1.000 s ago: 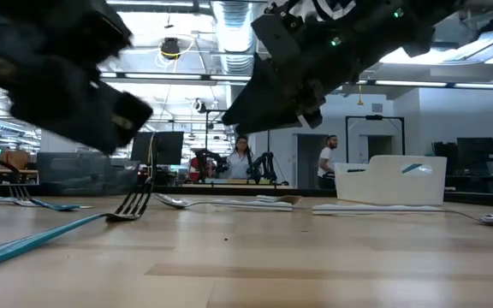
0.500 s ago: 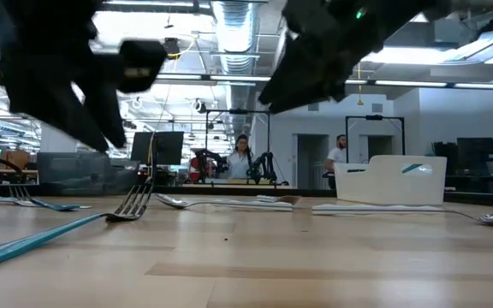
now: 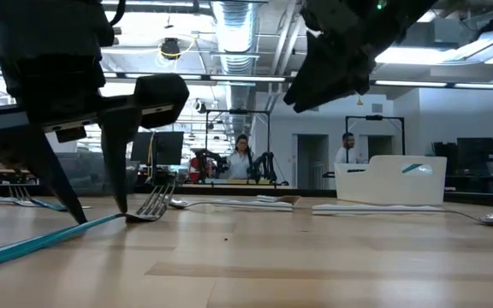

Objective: Sort silverware by color (type)
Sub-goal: Put the blue fork into the top white bin

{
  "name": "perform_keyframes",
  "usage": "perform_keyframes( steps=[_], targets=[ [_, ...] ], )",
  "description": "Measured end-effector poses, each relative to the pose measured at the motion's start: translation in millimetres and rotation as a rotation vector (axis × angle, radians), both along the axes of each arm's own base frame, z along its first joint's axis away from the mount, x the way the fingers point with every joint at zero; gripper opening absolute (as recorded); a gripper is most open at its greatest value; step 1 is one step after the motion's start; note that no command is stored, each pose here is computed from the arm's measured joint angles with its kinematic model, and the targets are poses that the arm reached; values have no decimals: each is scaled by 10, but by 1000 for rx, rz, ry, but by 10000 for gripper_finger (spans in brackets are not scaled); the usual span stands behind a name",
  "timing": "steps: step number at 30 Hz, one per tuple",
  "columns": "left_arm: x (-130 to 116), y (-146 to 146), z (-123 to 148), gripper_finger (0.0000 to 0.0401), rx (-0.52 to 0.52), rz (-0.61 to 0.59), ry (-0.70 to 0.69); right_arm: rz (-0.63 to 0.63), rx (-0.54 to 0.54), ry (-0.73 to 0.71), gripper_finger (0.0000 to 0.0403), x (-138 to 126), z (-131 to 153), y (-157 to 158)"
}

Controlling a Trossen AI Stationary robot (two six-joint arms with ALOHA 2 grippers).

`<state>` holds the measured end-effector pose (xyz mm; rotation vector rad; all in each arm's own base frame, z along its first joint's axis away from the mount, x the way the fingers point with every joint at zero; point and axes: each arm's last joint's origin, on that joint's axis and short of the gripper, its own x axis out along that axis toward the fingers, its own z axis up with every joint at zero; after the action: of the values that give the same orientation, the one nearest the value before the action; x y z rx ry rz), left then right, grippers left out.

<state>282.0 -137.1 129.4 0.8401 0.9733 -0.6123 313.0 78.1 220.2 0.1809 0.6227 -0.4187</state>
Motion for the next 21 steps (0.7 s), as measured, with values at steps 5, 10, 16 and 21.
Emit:
perform_keyframes(
  steps=[5,10,16,21],
  targets=[
    [45,92,6,61,-19,16,3,-15,1,2,207,17,-15,-40],
    [80,112,37,32,-6,31,-8,-8,2,3,207,12,-17,-18],
    [188,50,188,59,-5,27,-52,10,-4,21,207,-13,-28,34],
    [191,41,203,119,8,-42,-43,11,-10,45,207,-31,-45,33]
  ],
)
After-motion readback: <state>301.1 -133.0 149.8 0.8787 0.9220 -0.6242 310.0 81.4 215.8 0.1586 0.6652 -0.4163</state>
